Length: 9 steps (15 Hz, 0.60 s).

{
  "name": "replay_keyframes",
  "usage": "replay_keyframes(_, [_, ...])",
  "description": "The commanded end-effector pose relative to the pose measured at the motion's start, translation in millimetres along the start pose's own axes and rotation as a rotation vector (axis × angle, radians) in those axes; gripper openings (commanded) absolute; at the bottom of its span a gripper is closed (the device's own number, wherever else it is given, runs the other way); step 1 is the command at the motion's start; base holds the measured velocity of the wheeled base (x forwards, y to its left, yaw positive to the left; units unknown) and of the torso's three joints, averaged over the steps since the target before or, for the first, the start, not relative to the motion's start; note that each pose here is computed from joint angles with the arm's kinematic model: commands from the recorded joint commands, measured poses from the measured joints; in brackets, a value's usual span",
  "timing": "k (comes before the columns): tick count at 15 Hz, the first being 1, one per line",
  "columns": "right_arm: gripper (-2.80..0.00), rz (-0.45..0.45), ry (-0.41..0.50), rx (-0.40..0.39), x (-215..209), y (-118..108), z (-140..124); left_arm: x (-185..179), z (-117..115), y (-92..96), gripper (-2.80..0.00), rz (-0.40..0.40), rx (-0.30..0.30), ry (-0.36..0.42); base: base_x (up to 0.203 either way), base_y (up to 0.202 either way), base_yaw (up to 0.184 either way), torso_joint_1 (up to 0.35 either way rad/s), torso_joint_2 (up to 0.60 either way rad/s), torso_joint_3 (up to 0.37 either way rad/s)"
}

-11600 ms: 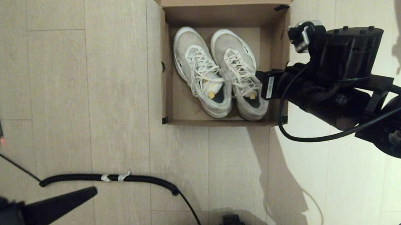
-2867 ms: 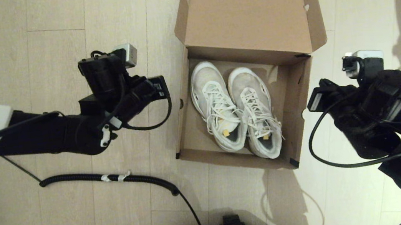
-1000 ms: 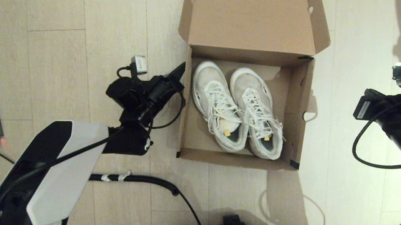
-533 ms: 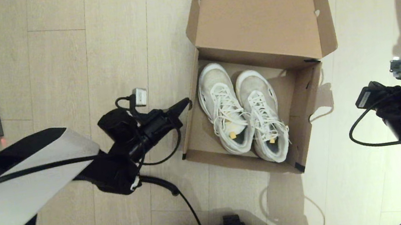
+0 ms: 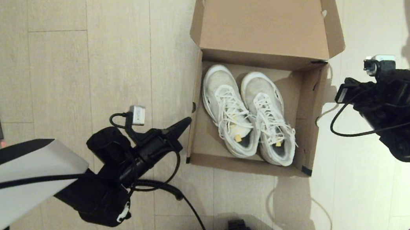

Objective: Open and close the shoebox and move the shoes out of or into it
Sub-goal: Close the shoe box

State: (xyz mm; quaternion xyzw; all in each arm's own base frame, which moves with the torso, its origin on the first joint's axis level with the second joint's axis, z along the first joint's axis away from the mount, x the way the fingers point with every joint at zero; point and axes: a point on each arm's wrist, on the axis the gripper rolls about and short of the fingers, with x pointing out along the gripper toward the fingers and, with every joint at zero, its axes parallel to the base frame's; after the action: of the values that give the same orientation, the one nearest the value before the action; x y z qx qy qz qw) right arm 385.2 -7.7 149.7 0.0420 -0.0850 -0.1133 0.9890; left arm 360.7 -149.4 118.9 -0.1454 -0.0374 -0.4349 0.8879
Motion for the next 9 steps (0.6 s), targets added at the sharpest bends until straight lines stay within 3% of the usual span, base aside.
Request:
replay_keyframes(1, [-2.8, 0.022, -0.025, 0.011, 6.8, 10.5, 5.3, -2.1, 1.7, -2.2, -2.8, -0.004, 0.009, -0.003, 0.0, 0.0, 0.0, 0.0, 0.0, 0.0])
replay_keyframes(6, [-2.8, 0.06, -0.033, 0.019, 20.9, 33.8, 17.4, -13.9, -10.2, -8.5, -2.8, 0.006, -0.008, 0.056, 0.0, 0.0, 0.0, 0.0, 0.0, 0.0])
replay_keyframes(9, [-2.8, 0.061, -0.036, 0.016, 30.4, 37.6, 12.6, -32.7, -24.9, -15.1, -2.8, 0.025, -0.017, 0.136, 0.0, 0.0, 0.0, 0.0, 0.0, 0.0])
